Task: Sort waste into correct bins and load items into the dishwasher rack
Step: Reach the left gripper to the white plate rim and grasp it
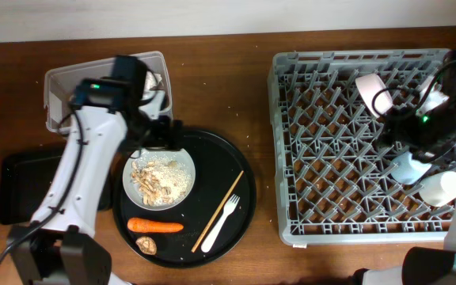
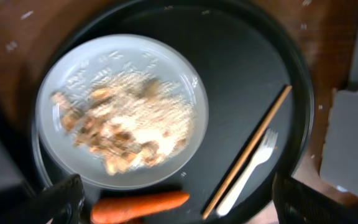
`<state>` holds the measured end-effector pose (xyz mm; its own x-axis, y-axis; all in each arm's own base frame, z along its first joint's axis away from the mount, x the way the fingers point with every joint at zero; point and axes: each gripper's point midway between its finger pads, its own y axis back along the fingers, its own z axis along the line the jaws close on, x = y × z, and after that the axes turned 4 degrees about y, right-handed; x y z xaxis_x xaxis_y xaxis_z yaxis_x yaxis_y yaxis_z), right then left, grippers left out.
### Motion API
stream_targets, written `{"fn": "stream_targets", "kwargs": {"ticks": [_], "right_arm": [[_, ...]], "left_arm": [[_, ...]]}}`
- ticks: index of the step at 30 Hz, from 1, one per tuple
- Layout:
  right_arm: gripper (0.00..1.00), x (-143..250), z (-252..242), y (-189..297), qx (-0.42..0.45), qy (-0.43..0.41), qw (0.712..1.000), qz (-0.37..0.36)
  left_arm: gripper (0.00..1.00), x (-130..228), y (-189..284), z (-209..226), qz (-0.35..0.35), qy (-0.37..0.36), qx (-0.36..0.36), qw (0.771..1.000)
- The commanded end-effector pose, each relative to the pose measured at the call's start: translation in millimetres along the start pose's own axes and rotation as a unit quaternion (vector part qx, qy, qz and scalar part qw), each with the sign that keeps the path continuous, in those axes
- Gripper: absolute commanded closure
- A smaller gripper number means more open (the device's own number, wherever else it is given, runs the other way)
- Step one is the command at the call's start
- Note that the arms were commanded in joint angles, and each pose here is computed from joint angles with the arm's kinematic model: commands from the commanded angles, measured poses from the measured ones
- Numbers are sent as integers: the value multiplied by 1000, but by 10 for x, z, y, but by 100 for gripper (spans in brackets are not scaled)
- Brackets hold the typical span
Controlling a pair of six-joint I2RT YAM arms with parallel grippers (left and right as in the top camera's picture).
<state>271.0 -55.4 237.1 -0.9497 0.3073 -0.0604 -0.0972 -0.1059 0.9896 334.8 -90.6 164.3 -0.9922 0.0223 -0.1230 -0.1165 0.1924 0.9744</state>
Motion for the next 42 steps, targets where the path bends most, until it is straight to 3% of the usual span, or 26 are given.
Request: {"fn": "stream_targets", "kwargs": {"ticks": [1, 13, 16, 23, 24, 29, 36, 42], "right_arm": [[22, 166, 30, -100, -14, 8, 1000, 13], [22, 510, -19, -397, -14, 8, 999, 42], [22, 508, -19, -397, -14, 8, 999, 41], [22, 499, -18, -398, -14, 8, 999, 39], [22, 499, -18, -398, -14, 8, 999, 39], [22, 491, -18, -399, -14, 8, 999, 38], [22, 482, -18, -400, -14, 8, 999, 36], [22, 482, -18, -399, -14, 8, 999, 36]], "left_arm": [[1, 116, -201, -248, 12, -22, 9, 1000], [1, 199, -1044, -460, 69, -59, 0, 996], [8, 224, -1155, -435, 84, -54, -4, 995], [11, 240, -1442, -395, 105, -46, -11, 993], [15, 253, -1481, -389, 110, -46, -12, 993], [20, 297, -1660, -383, 128, -47, -15, 991], [22, 291, -1690, -419, 125, -52, -14, 991], [36, 403, -1777, -444, 132, -62, -16, 989]]}}
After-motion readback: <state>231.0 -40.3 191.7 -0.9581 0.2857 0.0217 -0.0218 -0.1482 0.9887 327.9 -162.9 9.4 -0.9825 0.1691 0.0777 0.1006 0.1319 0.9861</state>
